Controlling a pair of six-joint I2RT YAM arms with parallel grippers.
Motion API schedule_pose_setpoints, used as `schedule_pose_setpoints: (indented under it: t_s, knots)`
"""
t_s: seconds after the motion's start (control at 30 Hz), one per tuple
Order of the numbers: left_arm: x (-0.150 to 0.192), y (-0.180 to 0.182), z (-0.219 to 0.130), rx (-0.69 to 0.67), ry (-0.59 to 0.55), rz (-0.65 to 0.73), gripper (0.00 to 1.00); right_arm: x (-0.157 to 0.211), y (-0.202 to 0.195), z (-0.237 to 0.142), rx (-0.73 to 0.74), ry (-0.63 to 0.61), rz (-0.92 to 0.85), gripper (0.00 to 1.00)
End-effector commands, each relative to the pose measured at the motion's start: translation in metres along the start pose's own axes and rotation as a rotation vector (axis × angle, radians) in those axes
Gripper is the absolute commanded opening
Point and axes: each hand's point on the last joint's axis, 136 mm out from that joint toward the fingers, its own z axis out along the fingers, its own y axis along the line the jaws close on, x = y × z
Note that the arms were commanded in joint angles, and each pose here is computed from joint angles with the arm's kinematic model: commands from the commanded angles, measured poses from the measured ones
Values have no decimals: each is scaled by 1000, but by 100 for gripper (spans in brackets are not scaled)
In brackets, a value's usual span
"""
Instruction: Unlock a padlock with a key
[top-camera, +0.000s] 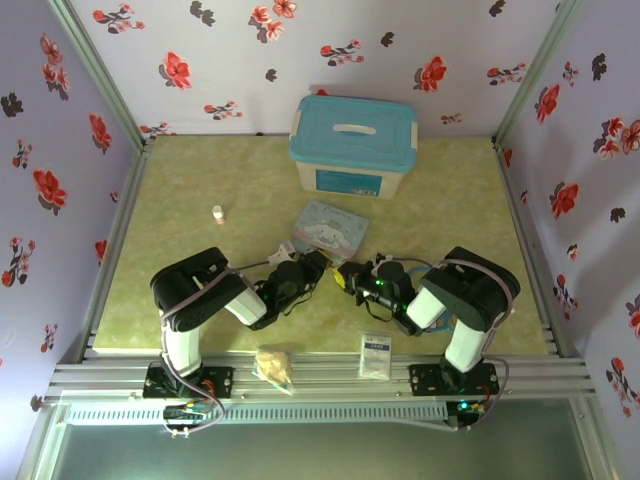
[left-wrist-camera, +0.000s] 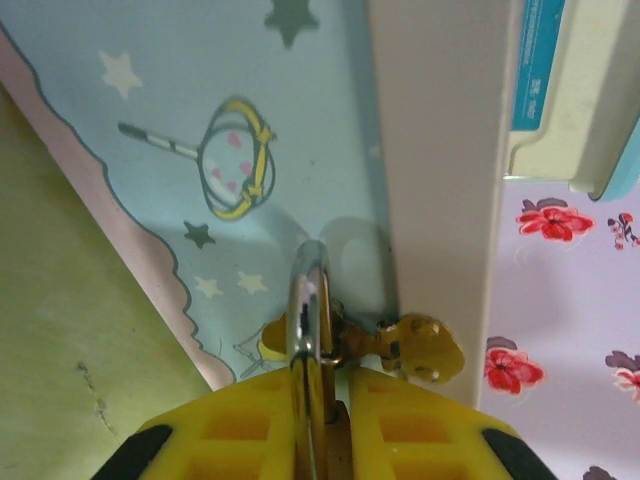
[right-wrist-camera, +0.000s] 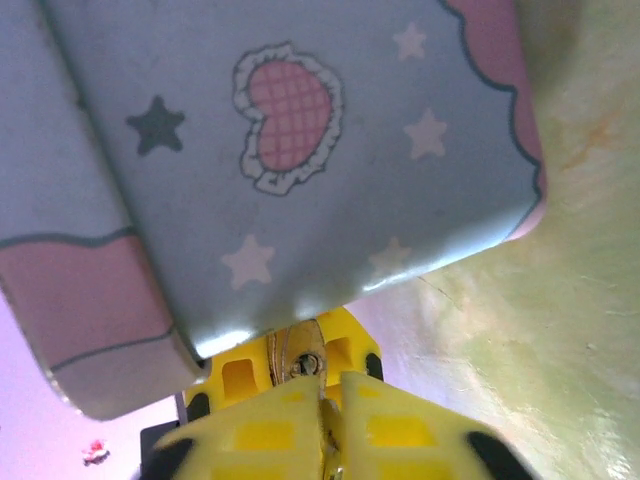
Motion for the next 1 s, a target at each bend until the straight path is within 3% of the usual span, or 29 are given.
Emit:
schedule_pose_setpoints:
  t_s: [0.0,0.4,0.6,0.77,0.97]
  knots:
    - [48,-44,-4,152,185,-2,0,19,40,4,-133,80,-95,21]
    - [34,-27,-4,116,134,3,0,10,24,-12,-94,38,-108,25]
    - [27,-32,-5,126,117,9,0,8,7,-23,-32,21,-127,33]
    - [25,-30,-5,122,113,3,0,9,5,-28,-7,21,-149,32]
    - [20,-34,-8,137,101,3,0,7,-10,-41,120,-1,-211,32]
